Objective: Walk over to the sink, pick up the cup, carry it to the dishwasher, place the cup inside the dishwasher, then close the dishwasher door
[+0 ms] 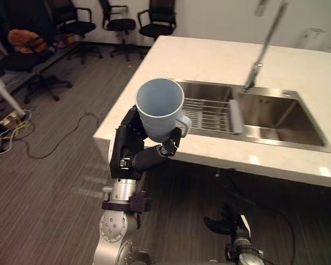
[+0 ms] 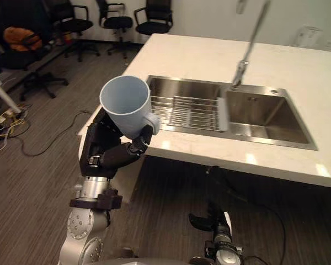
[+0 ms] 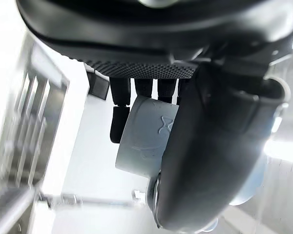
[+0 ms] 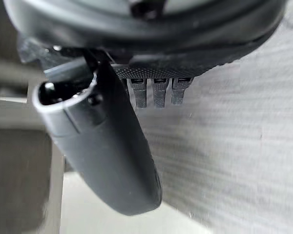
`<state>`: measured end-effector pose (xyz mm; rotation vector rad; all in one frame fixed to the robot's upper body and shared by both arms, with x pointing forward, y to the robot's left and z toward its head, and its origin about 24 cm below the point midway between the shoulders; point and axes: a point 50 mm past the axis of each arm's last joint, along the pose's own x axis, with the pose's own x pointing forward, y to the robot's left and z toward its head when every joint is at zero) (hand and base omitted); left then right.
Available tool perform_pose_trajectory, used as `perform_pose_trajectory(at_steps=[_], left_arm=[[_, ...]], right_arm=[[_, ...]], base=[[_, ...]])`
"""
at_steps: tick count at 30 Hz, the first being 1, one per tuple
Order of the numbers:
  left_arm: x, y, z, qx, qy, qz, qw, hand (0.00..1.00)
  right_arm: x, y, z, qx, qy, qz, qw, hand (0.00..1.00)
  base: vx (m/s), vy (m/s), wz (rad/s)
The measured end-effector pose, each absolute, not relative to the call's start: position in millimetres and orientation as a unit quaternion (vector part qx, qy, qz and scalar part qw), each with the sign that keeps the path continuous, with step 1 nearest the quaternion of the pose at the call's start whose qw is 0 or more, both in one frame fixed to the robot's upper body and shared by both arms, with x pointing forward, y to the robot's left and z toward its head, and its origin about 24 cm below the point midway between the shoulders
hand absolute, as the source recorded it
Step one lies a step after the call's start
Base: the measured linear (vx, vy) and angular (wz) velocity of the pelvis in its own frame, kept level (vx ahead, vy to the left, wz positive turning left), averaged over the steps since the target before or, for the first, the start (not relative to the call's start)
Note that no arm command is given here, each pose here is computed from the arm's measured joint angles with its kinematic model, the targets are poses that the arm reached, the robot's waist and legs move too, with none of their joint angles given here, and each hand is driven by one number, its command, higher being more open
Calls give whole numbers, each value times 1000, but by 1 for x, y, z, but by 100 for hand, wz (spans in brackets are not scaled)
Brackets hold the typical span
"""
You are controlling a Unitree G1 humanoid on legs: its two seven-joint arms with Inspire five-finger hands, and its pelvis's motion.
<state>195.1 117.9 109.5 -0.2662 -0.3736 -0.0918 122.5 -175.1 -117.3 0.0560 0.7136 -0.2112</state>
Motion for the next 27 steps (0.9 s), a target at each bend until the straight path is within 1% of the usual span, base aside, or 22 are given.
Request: perform_pose_trajectory(at_steps=[4, 9, 14, 16, 22, 24, 27], left_arm=[[198, 119, 93, -118, -149, -43, 981, 30], [198, 118, 92, -114, -147, -49, 981, 30], [197, 117, 92, -121, -144, -49, 981, 30], [197, 117, 93, -119, -147, -48, 981, 30], [197, 119, 95, -124, -151, -33, 980, 30], [193, 116, 89, -141, -133, -22, 981, 30], [193, 111, 89, -150, -133, -27, 979, 30]], right_arm=[[118, -169, -127, 33, 375, -98, 921, 90], [121, -170, -130, 28, 383, -94, 919, 90], [128, -181, -127, -1, 373, -88, 924, 90], [129, -181, -126, -5, 371, -85, 925, 90], [142, -150, -113, -5, 333, -27, 942, 90], [143, -151, -111, -12, 326, -22, 945, 90], [143, -155, -111, -17, 326, -24, 945, 90]], base=[[32, 154, 27], [63, 75, -3], [-22, 19, 21], [18, 17, 72], [47, -111, 95], [156, -259, 110], [136, -153, 83]])
